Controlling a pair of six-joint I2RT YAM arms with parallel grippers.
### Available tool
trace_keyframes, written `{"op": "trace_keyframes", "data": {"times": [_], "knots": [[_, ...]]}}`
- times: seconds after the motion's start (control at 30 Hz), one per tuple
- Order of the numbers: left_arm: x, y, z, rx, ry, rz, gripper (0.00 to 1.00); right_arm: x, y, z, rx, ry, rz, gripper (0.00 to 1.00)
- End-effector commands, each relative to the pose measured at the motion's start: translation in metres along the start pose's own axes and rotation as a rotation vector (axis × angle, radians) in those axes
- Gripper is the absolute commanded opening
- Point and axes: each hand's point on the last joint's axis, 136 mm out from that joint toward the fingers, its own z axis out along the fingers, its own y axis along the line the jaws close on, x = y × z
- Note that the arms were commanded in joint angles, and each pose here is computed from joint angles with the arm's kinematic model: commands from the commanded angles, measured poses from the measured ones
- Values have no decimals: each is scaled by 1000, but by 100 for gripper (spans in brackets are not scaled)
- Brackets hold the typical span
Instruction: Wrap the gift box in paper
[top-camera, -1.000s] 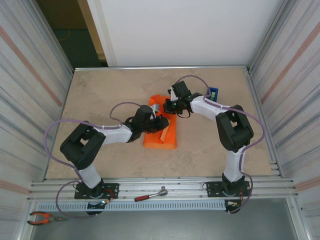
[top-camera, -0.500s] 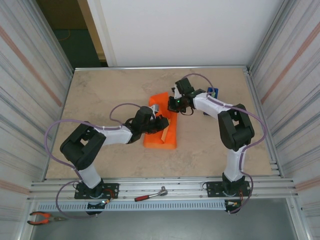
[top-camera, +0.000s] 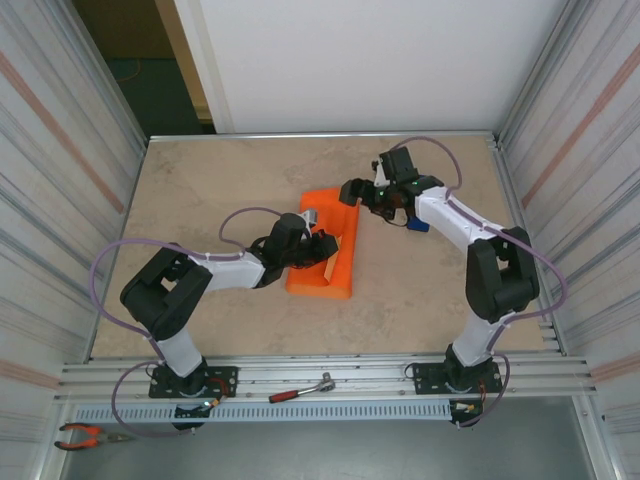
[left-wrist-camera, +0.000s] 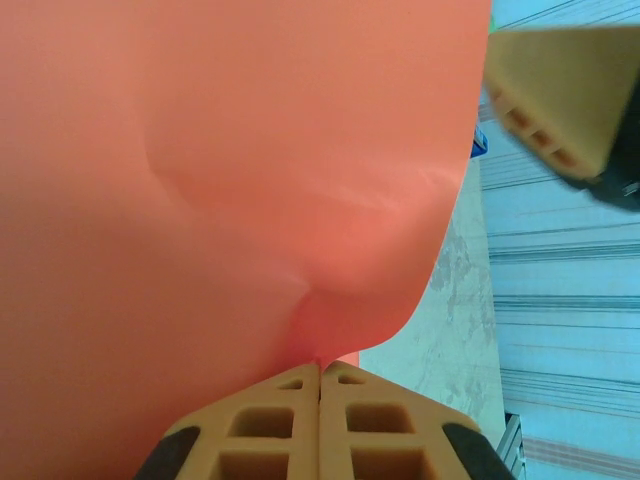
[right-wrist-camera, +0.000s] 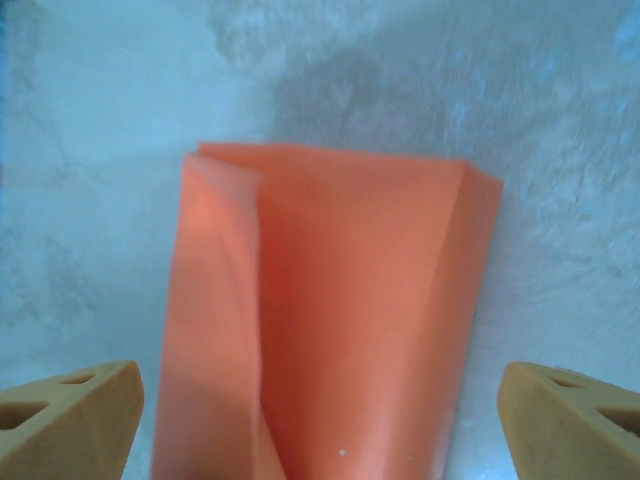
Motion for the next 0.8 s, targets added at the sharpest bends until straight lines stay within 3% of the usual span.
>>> {"op": "trace_keyframes", "data": {"times": [0.0,0.03,0.33,0.6,0.77], "knots": [[35,48,5,-150,98,-55,0,19,-14,20,61,47,27,96],[35,48,5,-149,98,-54,0,23,-15,25,66,54,28,99],[35,46,6,-142,101,-53,0,44,-10,51,72,112,25,99],[30,19,6,-64,128,-2,0,50,-13,60,65,144,40,69],[15,-20,-5,33,150,95,29,52,-13,60,62,152,38,53]]}}
